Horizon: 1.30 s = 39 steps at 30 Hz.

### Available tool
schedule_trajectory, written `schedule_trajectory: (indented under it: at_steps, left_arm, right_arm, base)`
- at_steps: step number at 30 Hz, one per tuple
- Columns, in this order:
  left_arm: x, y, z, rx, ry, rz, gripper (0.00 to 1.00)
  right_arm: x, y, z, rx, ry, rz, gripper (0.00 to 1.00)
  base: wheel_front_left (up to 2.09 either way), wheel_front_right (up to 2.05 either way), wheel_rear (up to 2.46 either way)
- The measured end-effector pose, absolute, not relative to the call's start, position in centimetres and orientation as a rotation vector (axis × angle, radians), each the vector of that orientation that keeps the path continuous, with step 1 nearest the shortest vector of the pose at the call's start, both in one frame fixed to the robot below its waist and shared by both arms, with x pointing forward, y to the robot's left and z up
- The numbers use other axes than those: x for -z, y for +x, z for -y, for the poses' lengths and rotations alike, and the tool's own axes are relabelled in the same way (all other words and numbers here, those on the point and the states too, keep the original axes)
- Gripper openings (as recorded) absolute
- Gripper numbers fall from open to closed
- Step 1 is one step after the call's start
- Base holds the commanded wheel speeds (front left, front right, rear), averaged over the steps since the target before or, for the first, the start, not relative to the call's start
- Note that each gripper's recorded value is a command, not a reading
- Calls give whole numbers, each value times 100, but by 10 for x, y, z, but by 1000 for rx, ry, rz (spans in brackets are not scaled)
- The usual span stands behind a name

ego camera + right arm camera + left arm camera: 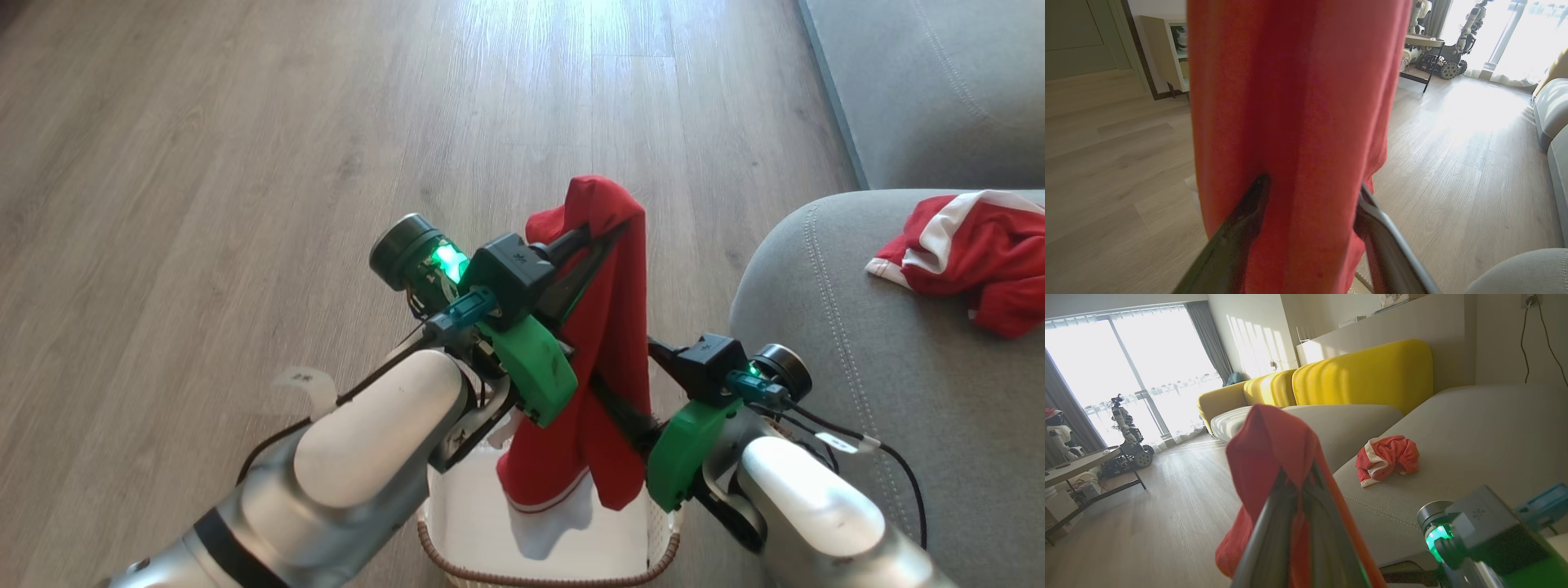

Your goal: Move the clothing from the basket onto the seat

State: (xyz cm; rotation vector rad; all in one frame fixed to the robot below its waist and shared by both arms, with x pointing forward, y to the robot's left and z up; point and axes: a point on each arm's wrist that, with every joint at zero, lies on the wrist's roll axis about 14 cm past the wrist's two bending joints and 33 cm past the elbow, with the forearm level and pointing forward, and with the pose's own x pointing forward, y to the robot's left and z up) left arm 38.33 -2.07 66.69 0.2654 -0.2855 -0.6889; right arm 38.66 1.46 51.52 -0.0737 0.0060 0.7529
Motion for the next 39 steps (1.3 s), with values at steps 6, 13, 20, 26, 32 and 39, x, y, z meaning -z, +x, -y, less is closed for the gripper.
schedule_trajectory:
  at_steps: [6, 13, 20, 26, 32, 39]
  left_arm:
    - [-668, 382, 20, 682, 234, 288, 0]
    - [-643, 383, 14, 662, 184, 223, 25]
    - [-623, 386, 13, 648, 142, 176, 100]
    - [-596, 384, 20, 659, 116, 113, 100]
    - [-578, 377, 46, 727, 88, 83, 100]
    - [-560, 361, 88, 839, 62, 52, 100]
  right_arm:
    - [-513, 388, -15, -747, -74, -11, 0]
    - [-524, 400, 2, -680, -44, 16, 0]
    - [-540, 409, 28, -601, -26, 68, 0]
    - [-546, 415, 79, -468, -26, 94, 0]
    - [-557, 412, 143, -302, -41, 129, 0]
    - [-556, 390, 200, -154, -57, 113, 0]
  base:
    - [0, 0, 0]
    - [0, 0, 0]
    - [0, 0, 0]
    - [0, 0, 0]
    - [0, 0, 0]
    - [0, 0, 0]
